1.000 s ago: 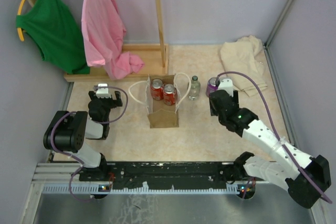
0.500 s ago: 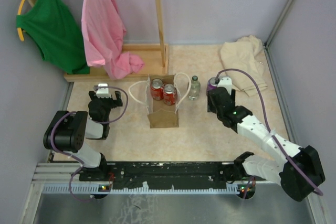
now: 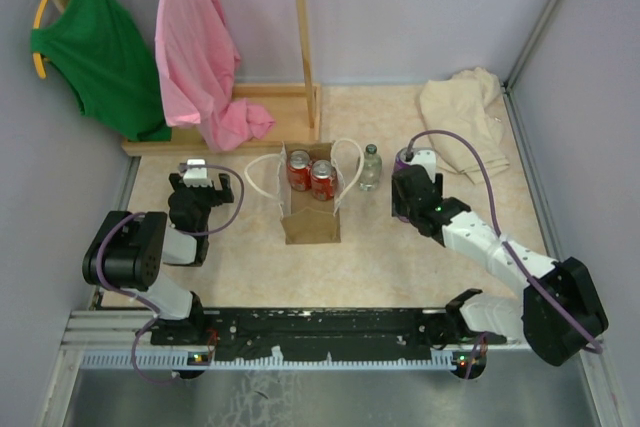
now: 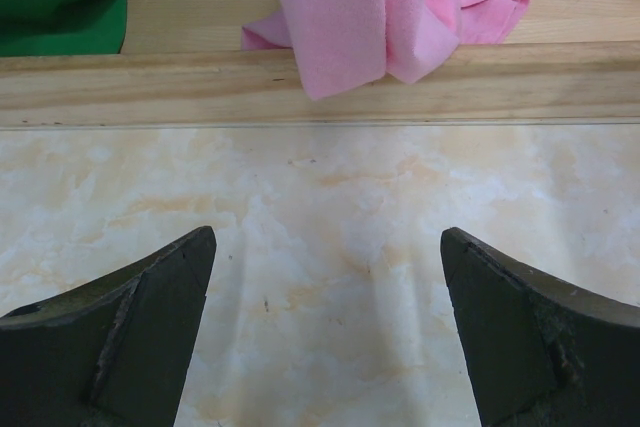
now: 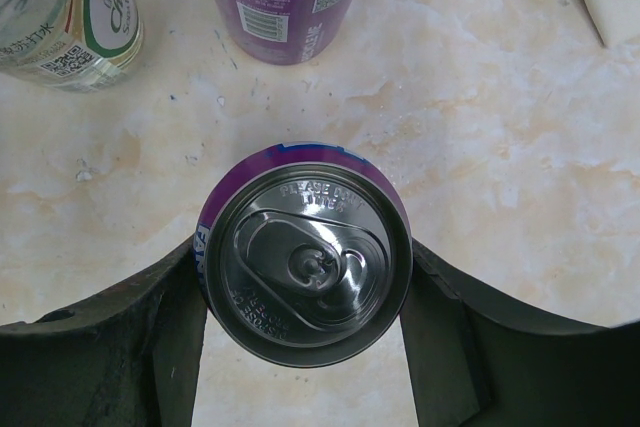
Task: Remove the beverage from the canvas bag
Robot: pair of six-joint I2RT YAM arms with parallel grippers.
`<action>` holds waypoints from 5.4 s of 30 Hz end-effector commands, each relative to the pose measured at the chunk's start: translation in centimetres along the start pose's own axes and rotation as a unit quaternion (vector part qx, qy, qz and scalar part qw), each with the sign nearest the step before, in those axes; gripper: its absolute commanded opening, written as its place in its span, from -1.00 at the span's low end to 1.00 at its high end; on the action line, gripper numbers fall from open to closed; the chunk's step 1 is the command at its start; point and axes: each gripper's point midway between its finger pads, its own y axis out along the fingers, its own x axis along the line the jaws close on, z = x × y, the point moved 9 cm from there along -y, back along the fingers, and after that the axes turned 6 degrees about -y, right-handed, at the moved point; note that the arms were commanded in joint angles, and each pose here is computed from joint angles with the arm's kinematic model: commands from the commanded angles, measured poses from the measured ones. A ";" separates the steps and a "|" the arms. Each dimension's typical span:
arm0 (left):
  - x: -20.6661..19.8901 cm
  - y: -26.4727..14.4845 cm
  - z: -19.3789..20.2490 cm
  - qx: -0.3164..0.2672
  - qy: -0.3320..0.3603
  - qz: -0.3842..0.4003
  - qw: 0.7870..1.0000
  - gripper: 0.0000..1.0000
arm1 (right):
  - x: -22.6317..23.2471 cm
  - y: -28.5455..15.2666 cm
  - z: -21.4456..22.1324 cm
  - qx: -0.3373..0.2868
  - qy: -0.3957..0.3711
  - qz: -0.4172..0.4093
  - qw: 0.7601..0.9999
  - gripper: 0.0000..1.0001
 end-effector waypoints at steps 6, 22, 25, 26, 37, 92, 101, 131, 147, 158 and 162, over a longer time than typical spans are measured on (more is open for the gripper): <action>-0.1 0.4 -0.5 -0.015 0.001 0.000 1.000 1.00 | 0.2 0.6 -1.6 -0.035 0.043 0.008 0.998 0.19; -0.1 0.4 -0.5 -0.015 0.001 0.000 1.000 1.00 | -1.0 -2.2 -6.0 -0.088 0.054 0.028 0.994 0.89; -0.1 0.4 -0.5 -0.015 0.001 0.000 1.000 1.00 | -2.4 -5.2 -9.4 -0.147 0.075 0.039 0.985 0.85; -0.1 0.4 -0.5 -0.015 0.001 0.001 1.000 1.00 | -2.8 -6.4 -10.5 -0.169 0.080 0.038 0.982 0.82; -0.1 0.4 -0.5 -0.016 0.001 0.000 1.000 1.00 | 2.8 -14.7 -17.7 -0.302 -0.016 -0.142 0.942 0.65; -0.1 0.4 -0.5 -0.015 0.001 0.000 1.000 1.00 | 19.2 3.3 -10.5 -0.042 -0.290 -0.229 0.928 0.90; -0.1 0.4 -0.5 -0.015 0.001 0.000 1.000 1.00 | 19.3 4.9 -8.4 -0.001 -0.293 -0.220 0.930 0.89; -0.1 0.4 -0.5 -0.015 0.001 0.000 1.000 1.00 | 18.8 -3.0 -16.9 -0.148 -0.241 -0.226 0.932 -1.00; -0.1 0.5 -0.5 -0.015 0.001 0.000 1.000 1.00 | 15.4 -13.7 -23.7 -0.281 -0.178 -0.221 0.917 -1.00; -0.1 0.4 -0.5 -0.015 0.001 0.000 1.000 1.00 | 8.0 -18.2 -25.2 -0.369 -0.100 -0.060 0.922 -1.00; -0.1 0.5 -0.6 -0.016 0.001 0.000 1.000 1.00 | 5.1 -18.4 -24.5 -0.357 -0.081 0.032 0.930 -1.00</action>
